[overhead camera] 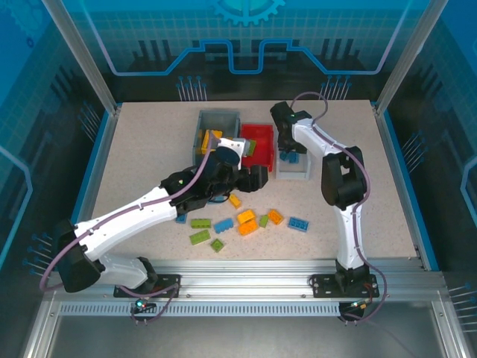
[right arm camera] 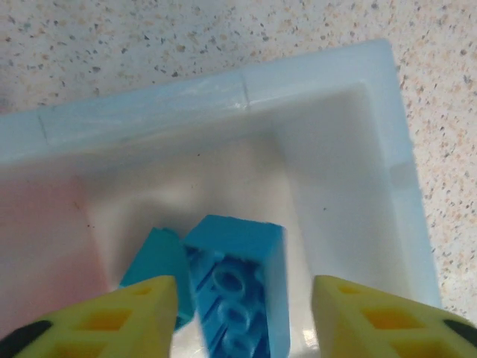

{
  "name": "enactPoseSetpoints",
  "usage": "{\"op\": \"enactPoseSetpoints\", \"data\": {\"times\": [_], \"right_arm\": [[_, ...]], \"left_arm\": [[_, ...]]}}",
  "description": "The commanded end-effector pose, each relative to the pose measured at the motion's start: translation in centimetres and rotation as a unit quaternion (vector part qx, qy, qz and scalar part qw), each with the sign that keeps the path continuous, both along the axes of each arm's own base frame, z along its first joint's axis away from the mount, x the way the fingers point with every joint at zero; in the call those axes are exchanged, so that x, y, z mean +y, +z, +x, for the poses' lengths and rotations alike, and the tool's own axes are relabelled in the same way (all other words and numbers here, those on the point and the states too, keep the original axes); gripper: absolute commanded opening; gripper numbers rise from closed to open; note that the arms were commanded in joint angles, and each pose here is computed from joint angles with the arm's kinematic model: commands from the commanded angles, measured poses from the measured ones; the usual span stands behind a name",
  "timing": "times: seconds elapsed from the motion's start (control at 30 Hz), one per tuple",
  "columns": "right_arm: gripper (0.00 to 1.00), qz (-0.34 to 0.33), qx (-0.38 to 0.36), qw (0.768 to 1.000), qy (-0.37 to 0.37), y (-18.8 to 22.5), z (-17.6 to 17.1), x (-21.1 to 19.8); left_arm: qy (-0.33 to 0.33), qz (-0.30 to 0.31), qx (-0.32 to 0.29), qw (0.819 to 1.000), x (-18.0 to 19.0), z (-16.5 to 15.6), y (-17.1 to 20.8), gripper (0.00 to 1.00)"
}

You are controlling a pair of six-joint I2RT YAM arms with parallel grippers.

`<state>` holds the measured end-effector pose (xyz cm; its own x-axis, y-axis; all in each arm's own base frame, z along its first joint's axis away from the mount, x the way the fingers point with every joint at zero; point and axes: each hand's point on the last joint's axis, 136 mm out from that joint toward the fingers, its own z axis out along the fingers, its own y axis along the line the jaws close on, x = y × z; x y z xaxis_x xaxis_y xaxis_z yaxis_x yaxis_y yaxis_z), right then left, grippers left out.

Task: Sort the legos into containers by color

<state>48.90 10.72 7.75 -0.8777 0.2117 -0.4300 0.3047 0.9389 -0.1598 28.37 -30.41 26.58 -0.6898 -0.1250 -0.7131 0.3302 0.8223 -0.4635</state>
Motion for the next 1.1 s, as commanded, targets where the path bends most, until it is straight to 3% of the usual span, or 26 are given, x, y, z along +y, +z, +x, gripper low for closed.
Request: {"op": "enactPoseSetpoints", "data": {"times": [0.0, 0.13, 0.33, 0.53, 0.7, 0.83, 0.9, 1.07], "right_arm": [[0.56, 0.006, -0.032, 0.999, 0.013, 3.5, 0.1, 0.8], [0.56, 0.028, -0.063, 0.997, 0.02, 6.5, -0.5, 1.9], [0.43, 0.059, -0.117, 0.991, 0.03, 11.3, -2.4, 3.0], [0.49, 0.097, -0.167, 0.976, 0.101, 14.8, -6.6, 5.1], [0.56, 0.14, -0.185, 0.952, 0.199, 14.9, -11.6, 8.1], [0.55, 0.168, -0.188, 0.924, 0.286, 14.5, -16.2, 11.3], [0.56, 0.196, -0.184, 0.899, 0.346, 14.2, -18.9, 13.6], [0.57, 0.228, -0.169, 0.853, 0.437, 12.2, -24.7, 17.7]], "left_arm": [[0.033, 0.032, 0.028, 0.999, 2.6, -0.6, -2.2, 0.7], [0.083, 0.065, 0.078, 0.991, 5.5, -0.7, -5.5, 0.69], [0.154, 0.087, 0.136, 0.975, 9.7, 0.3, -9.7, 0.66], [0.159, 0.139, 0.164, 0.964, 12.3, 3.1, -13.2, 0.72], [0.154, 0.171, 0.191, 0.954, 13.3, 3.8, -16.1, 0.75], [0.187, 0.174, 0.229, 0.939, 14.8, 1.7, -16.8, 0.71], [0.212, 0.164, 0.244, 0.932, 15.8, -0.4, -17.0, 0.7], [0.306, 0.111, 0.318, 0.89, 18.4, -5.9, -18.4, 0.7]]}}
